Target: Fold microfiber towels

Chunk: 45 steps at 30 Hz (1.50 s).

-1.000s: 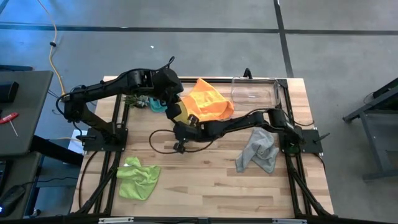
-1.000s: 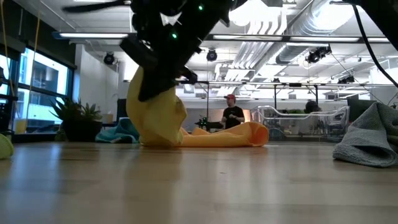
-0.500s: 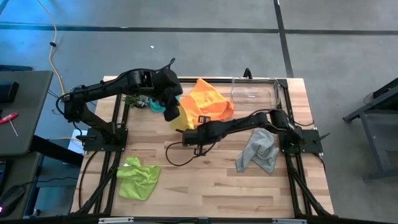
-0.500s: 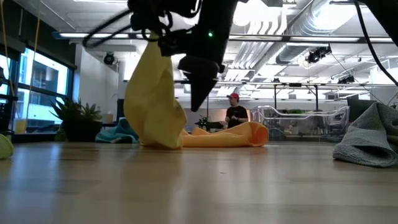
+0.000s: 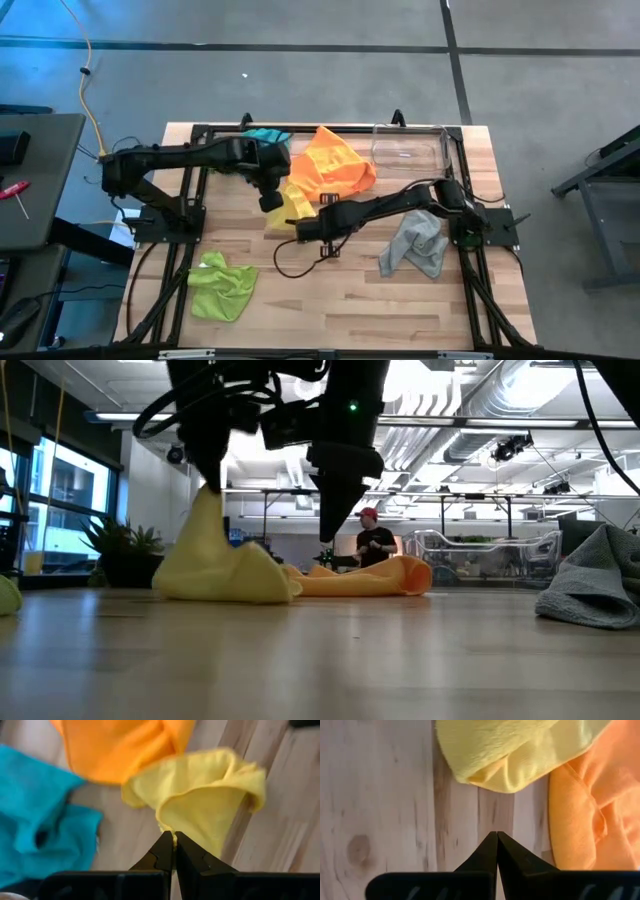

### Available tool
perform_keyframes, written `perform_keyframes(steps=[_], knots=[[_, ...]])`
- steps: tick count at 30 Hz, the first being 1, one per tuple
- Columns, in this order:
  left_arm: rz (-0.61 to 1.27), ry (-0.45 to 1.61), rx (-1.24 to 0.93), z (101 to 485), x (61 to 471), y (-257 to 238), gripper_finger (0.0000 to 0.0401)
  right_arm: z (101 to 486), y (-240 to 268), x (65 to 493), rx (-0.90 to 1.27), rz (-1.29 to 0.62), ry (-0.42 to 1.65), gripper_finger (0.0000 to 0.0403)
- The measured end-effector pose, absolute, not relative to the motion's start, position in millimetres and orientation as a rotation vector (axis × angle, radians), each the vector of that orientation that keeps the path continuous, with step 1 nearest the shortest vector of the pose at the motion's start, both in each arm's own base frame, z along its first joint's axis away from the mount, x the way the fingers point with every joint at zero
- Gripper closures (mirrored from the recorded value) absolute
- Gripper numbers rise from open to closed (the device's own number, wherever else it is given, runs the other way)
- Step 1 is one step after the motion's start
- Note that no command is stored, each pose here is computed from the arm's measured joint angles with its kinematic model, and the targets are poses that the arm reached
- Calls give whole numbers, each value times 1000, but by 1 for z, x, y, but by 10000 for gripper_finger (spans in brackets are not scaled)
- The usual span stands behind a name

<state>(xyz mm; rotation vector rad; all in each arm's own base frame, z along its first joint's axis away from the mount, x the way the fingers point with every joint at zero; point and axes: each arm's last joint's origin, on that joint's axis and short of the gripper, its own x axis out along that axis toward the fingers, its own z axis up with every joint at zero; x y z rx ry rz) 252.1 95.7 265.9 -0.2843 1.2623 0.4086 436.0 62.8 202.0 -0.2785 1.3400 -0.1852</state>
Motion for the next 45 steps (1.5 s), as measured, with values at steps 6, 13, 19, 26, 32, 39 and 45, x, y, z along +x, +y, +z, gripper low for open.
perform_keyframes(steps=[6, 13, 19, 26, 32, 39, 45], knots=[[429, 1324, -344, 231, 240, 91, 401, 203, 67, 446, -218, 13, 1266, 403], [434, 1355, -369, 205, 233, 84, 401, 210, 65, 469, -59, 150, 1041, 403], [433, 1318, -364, 197, 233, 87, 401, 185, 75, 475, 22, 174, 1077, 402], [394, 1273, -345, 198, 238, 88, 401, 184, 75, 474, -63, 287, 1076, 353], [411, 1259, -367, 198, 239, 88, 401, 185, 60, 480, -287, 334, 1007, 230], [423, 1256, -382, 198, 239, 89, 401, 180, 57, 484, -540, 358, 984, 183], [419, 1243, -420, 199, 240, 88, 401, 153, 54, 487, -627, 329, 1061, 191]])
